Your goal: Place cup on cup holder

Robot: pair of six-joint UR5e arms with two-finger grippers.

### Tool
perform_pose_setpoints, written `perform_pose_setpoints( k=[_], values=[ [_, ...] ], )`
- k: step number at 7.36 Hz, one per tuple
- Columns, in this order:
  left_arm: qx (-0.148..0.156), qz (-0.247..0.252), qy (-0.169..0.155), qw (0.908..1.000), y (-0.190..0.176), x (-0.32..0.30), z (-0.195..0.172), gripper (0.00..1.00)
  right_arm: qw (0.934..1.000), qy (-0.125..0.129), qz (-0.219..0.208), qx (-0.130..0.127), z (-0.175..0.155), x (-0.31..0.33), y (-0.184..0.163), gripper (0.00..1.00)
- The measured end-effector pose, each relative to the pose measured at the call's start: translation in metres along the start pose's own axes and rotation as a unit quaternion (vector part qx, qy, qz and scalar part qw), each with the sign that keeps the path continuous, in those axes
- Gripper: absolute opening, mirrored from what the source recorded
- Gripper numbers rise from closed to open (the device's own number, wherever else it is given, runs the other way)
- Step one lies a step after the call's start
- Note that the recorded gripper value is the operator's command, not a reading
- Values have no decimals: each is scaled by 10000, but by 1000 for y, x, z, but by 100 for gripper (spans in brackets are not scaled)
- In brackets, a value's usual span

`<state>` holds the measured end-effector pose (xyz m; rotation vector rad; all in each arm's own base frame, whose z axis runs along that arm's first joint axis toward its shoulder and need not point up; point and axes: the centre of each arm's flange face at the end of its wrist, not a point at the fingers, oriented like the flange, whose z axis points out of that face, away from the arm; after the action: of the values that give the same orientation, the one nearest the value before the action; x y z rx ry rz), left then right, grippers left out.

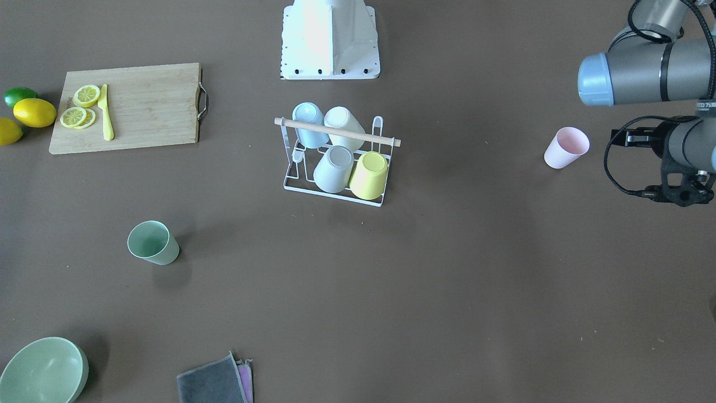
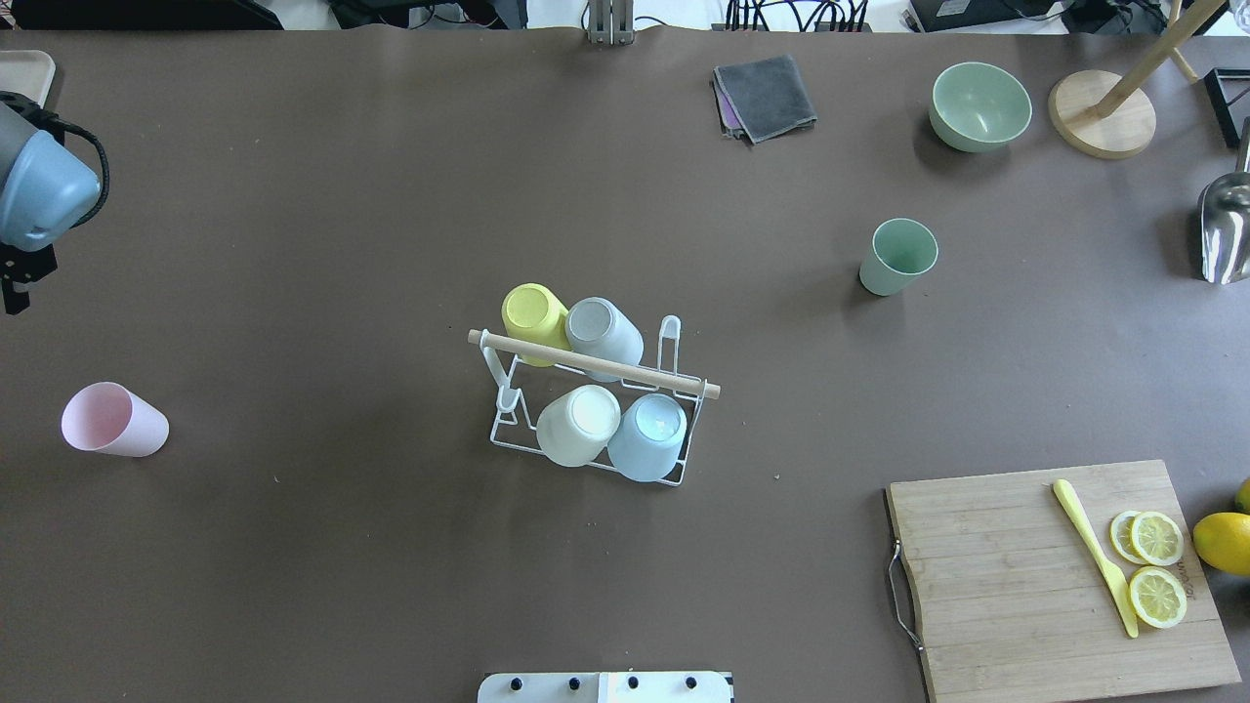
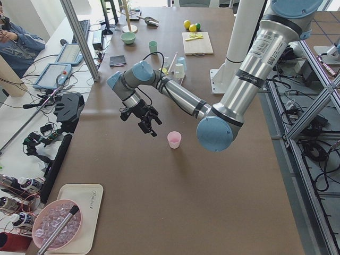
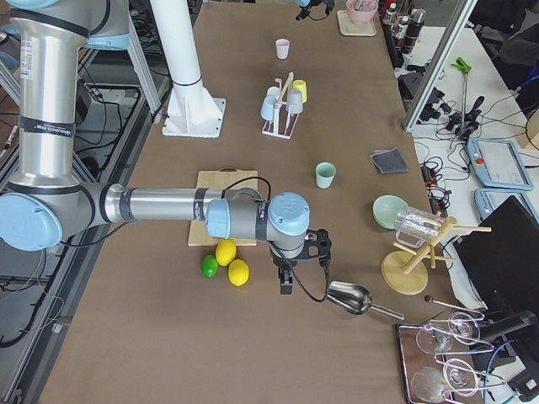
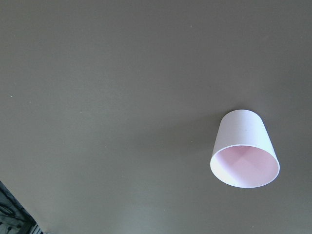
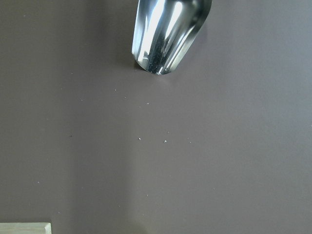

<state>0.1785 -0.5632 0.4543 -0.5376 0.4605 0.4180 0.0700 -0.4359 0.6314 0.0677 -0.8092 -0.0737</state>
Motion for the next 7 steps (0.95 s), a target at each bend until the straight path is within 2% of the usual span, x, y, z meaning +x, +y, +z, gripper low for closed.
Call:
perform_pose_setpoints(
  k=[1,2,3,5,7],
  values=[
    [-72,636,-139,9979,-5,20,5,98,9997,-217,-115,22,1,-16,-5,100],
    [-112,1129,-238,9933,-9,33,6,98,9993,-332,-181,2,3,-41,-16,100],
    [-156,1456,-332,9887,-15,40,4,98,9993,-344,-158,-29,4,-74,-33,100],
    [-412,1852,-548,9803,-37,62,20,98,9993,-193,-303,-125,14,-144,-69,100],
    [-484,2081,-672,9746,-57,87,33,98,9973,41,-636,-355,30,-212,-106,100]
  ],
)
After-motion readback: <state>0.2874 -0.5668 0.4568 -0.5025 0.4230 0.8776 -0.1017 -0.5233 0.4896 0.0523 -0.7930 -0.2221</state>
